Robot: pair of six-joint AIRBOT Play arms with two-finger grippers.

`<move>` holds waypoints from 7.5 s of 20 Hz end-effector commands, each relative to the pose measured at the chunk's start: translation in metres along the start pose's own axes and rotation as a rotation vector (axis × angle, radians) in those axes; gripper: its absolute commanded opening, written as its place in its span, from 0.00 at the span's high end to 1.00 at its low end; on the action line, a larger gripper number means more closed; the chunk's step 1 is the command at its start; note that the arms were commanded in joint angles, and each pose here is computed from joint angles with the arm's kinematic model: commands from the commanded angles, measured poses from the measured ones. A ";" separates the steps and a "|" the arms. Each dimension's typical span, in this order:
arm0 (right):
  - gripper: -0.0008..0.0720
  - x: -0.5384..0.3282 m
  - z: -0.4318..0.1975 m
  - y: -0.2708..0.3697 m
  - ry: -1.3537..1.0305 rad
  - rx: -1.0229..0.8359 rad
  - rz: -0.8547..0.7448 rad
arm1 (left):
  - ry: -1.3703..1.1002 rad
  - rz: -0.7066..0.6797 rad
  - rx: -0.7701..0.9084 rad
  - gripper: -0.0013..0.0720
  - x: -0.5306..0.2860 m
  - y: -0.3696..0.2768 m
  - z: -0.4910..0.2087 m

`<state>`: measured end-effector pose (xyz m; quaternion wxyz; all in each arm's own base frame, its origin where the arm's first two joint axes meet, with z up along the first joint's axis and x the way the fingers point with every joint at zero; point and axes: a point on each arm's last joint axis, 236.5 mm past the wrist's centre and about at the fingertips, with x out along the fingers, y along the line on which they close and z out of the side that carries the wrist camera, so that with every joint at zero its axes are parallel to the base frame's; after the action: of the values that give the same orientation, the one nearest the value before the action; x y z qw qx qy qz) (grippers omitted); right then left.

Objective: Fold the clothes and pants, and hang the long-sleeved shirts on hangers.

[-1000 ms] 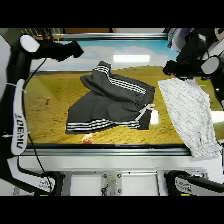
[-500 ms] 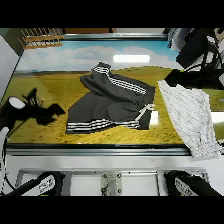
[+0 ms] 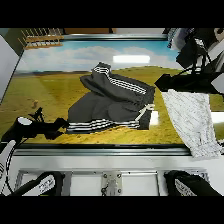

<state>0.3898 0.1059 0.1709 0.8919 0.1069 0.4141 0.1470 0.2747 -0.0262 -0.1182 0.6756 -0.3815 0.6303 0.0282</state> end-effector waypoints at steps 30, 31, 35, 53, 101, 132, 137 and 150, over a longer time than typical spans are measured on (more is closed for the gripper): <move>0.01 0.148 -0.221 -0.054 0.099 0.966 -0.051 | -0.075 -0.097 0.285 0.98 -0.020 -0.067 -0.041; 0.01 0.150 -0.221 -0.053 0.104 0.956 -0.053 | -0.075 -0.097 0.285 0.98 -0.020 -0.067 -0.040; 0.02 0.157 -0.232 -0.054 0.144 0.957 -0.072 | -0.075 -0.097 0.285 0.98 -0.020 -0.067 -0.040; 0.97 -0.103 0.015 0.076 -0.166 0.166 0.299 | -0.956 -0.452 0.847 0.98 -0.405 -0.301 -0.046; 0.96 0.101 -0.193 -0.088 0.563 0.326 -0.239 | -0.029 0.042 0.598 0.98 0.014 -0.113 -0.036; 0.01 0.158 -0.203 -0.122 0.446 0.518 0.250 | -0.099 -0.134 0.696 0.98 -0.045 -0.206 -0.094; 0.02 0.176 -0.197 -0.073 0.445 0.469 0.307 | -0.130 -0.162 0.715 0.98 -0.056 -0.232 -0.083; 0.97 0.111 0.031 -0.124 -0.019 0.427 0.161 | -0.127 -0.159 0.719 0.98 -0.056 -0.234 -0.082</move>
<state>0.4642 0.0809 0.0139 0.7971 0.3239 0.4700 0.1971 0.3164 -0.2119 0.0503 0.8043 -0.1659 0.5248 -0.2238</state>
